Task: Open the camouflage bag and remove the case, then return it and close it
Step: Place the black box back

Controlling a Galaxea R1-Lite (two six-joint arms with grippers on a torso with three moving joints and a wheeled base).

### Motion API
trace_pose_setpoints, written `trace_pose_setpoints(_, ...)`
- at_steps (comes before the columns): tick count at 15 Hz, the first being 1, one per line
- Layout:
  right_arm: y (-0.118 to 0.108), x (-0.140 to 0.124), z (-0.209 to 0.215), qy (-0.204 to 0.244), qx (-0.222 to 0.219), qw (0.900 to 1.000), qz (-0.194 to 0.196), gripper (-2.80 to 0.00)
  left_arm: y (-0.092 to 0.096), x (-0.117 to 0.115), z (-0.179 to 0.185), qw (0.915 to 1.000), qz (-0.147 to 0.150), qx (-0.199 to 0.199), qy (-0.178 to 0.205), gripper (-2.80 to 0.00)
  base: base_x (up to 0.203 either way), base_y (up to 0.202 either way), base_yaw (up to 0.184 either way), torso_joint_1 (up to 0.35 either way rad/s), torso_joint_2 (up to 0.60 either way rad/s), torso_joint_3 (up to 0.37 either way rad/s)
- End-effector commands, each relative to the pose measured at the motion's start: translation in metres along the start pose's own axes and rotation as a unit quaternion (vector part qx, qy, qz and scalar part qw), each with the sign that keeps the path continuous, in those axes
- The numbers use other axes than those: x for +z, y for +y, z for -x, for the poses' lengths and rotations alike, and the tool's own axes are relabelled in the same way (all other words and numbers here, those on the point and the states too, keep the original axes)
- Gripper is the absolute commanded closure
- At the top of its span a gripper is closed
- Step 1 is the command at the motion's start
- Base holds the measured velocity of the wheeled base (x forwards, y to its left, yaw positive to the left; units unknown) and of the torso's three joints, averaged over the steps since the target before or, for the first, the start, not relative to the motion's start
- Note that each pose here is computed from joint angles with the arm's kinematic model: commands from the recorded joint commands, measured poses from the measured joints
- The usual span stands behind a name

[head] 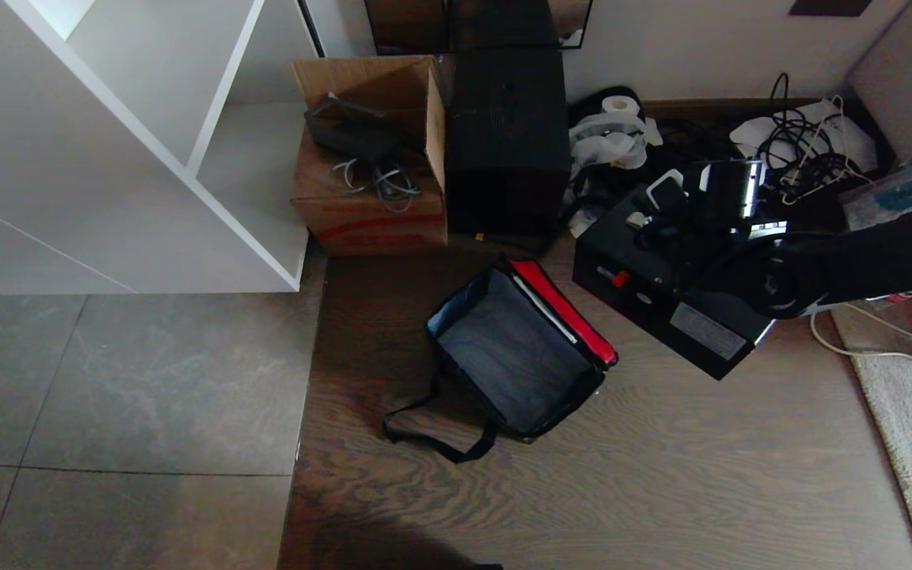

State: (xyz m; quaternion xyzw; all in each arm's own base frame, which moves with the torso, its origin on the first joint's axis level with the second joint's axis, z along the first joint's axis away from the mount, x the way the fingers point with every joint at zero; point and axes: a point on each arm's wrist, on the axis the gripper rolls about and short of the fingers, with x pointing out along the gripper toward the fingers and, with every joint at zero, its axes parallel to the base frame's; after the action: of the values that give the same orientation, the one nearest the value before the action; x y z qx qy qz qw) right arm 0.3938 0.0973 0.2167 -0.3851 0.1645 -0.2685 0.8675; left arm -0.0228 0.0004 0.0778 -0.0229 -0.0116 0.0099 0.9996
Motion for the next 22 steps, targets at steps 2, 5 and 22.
trace_pose_setpoints(2, 0.008, 0.006, 0.016, -0.008, 0.01, 1.0, -0.011, 0.0, 0.0, -0.003, -0.001, 1.0, 0.0, 0.001, 0.005, 0.0, 0.0, 0.0, 0.0, 0.0, 0.0, 0.0)
trace_pose_setpoints(5, 0.02, 0.01, 0.029, -0.009, 0.02, 1.0, -0.022, 0.0, 0.0, -0.003, -0.001, 1.0, 0.0, 0.001, 0.005, 0.0, 0.0, 0.0, 0.0, 0.0, 0.0, 0.0)
trace_pose_setpoints(22, 0.074, 0.037, 0.094, -0.058, 0.07, 0.996, -0.019, 0.0, 0.0, -0.003, -0.001, 1.0, 0.0, 0.001, 0.005, 0.0, 0.0, 0.0, 0.0, 0.0, 0.0, 0.0)
